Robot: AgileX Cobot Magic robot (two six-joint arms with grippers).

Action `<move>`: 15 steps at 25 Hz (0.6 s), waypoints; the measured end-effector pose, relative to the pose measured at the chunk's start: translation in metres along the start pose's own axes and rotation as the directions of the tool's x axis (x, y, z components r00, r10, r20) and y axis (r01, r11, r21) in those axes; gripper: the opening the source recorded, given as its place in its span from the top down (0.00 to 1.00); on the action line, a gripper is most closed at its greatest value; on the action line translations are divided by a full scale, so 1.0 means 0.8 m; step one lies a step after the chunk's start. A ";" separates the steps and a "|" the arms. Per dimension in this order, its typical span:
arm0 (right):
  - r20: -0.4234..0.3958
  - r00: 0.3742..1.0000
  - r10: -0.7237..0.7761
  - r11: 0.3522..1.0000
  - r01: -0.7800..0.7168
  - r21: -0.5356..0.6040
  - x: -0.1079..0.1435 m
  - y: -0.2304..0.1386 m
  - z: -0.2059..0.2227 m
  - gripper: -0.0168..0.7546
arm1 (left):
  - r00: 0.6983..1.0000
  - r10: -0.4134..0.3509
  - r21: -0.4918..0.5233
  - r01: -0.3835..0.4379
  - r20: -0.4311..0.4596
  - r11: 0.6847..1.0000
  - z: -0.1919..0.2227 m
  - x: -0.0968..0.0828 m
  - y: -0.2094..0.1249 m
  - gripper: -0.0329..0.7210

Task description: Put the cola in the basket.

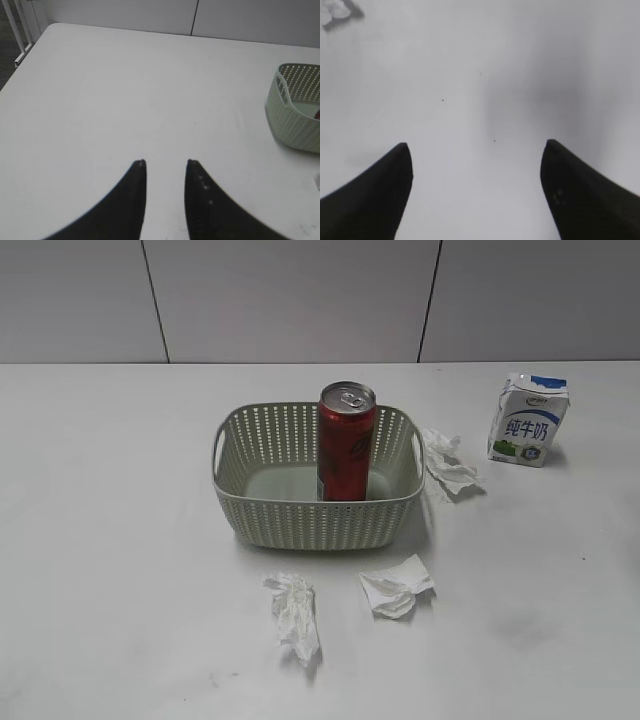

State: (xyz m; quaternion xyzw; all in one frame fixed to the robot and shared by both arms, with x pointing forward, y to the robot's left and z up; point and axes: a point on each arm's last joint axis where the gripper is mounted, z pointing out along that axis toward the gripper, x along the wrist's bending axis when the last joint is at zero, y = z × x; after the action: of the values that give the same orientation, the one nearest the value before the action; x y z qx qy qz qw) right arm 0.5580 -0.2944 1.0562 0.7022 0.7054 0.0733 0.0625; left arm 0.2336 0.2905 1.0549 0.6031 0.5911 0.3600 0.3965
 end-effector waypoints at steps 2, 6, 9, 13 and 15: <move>0.000 1.000 0.000 1.000 0.000 -0.021 0.000 -0.027 -0.006 0.20 | 1.000 0.000 0.000 0.000 0.000 1.000 0.000 0.000 0.000 0.68; 0.000 1.000 0.001 0.998 -0.001 -0.067 -0.001 -0.080 -0.014 0.21 | 1.000 0.000 0.000 0.000 0.000 1.000 0.000 0.000 0.000 0.68; 0.000 1.000 0.001 0.995 -0.001 -0.098 -0.001 -0.116 -0.020 0.21 | 1.000 0.000 0.000 0.000 0.000 1.000 0.000 0.000 0.000 0.68; -0.002 1.000 0.002 0.992 -0.002 -0.124 -0.001 -0.157 -0.023 0.21 | 1.000 0.000 0.000 0.000 0.000 1.000 0.000 0.000 0.000 0.68; -0.013 1.000 0.007 0.991 -0.009 -0.136 0.000 -0.176 -0.021 0.21 | 1.000 0.000 0.000 0.000 0.000 1.000 0.000 0.000 0.000 0.68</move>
State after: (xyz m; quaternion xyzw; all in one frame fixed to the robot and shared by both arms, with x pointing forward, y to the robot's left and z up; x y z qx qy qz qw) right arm 0.4171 -0.2948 1.0455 0.6986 0.6964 0.1259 0.1054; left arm 0.2336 0.2905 1.0549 0.6031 0.5911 0.3600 0.3965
